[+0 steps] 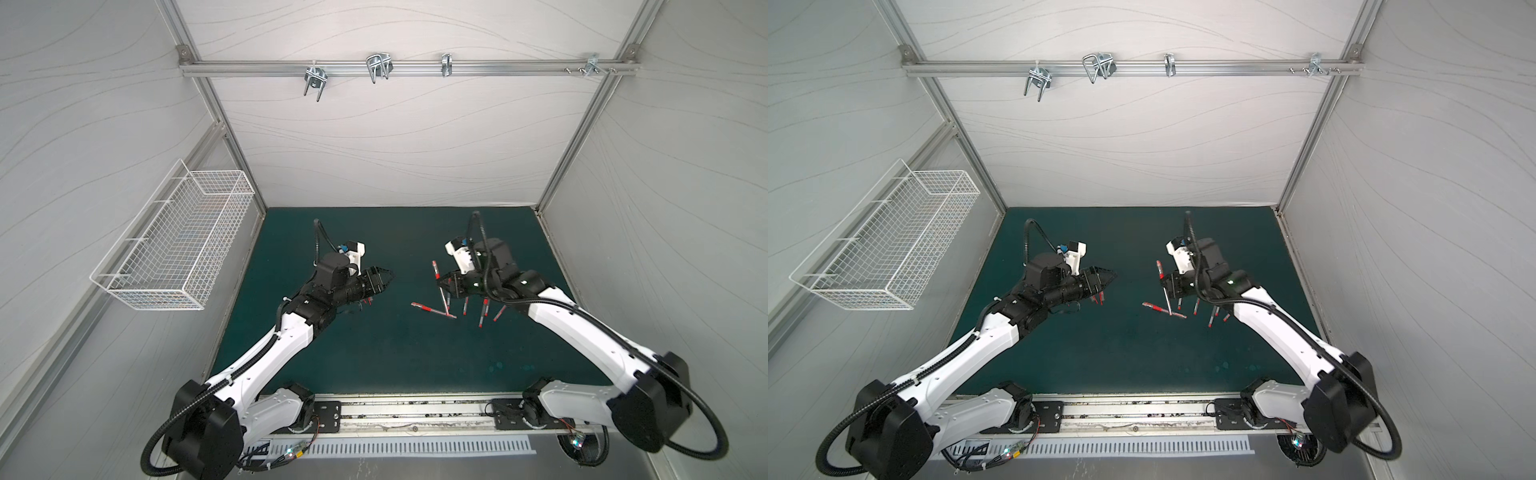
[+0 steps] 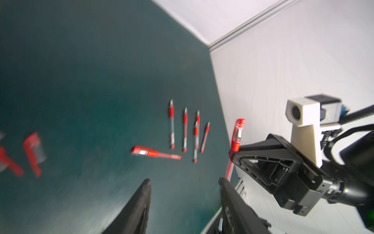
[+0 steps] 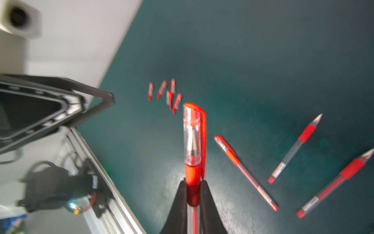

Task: Remove pen caps from pens
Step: Pass the pen.

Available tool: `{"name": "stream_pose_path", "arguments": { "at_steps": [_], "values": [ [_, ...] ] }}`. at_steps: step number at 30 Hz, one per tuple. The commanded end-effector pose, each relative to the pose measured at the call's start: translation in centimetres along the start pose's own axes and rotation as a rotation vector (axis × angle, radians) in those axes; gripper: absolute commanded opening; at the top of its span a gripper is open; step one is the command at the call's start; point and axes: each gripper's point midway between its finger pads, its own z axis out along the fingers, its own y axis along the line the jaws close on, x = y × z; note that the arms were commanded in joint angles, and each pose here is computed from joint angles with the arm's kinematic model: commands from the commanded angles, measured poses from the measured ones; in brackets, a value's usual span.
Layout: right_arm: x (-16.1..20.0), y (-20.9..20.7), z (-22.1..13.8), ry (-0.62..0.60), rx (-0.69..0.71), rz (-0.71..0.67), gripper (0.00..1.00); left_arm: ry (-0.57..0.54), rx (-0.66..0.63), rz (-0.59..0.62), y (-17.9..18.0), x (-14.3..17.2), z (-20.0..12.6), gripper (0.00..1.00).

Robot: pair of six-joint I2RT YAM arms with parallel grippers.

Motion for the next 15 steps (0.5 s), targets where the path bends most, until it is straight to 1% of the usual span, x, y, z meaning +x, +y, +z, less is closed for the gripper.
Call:
{"name": "stream_pose_path", "arguments": {
  "at_steps": [1, 3, 5, 9, 12, 15],
  "values": [
    [-0.5, 2.2, -0.7, -0.080, -0.215, 0.010, 0.01, -0.131, 0.165, 0.067, -3.3, -2.9, 0.5, 0.56],
    [0.0, 2.5, -0.5, -0.113, -0.263, -0.023, 0.01, -0.160, 0.217, 0.114, -3.7, -2.9, 0.5, 0.56],
    [1.0, 2.4, 0.2, -0.119, -0.306, -0.040, 0.01, -0.166, 0.244, 0.161, -3.4, -2.2, 0.5, 0.57],
    [2.3, 2.5, 1.7, -0.084, -0.347, -0.045, 0.00, -0.163, 0.296, 0.227, -3.0, -0.6, 0.2, 0.57],
    [3.2, 3.4, 2.7, -0.062, -0.344, -0.109, 0.00, -0.151, 0.322, 0.267, -3.2, 0.4, -0.1, 0.57],
    [4.0, 4.3, 3.5, -0.044, -0.355, -0.164, 0.00, -0.137, 0.318, 0.303, -3.1, 1.1, 0.2, 0.57]
  ]
}}
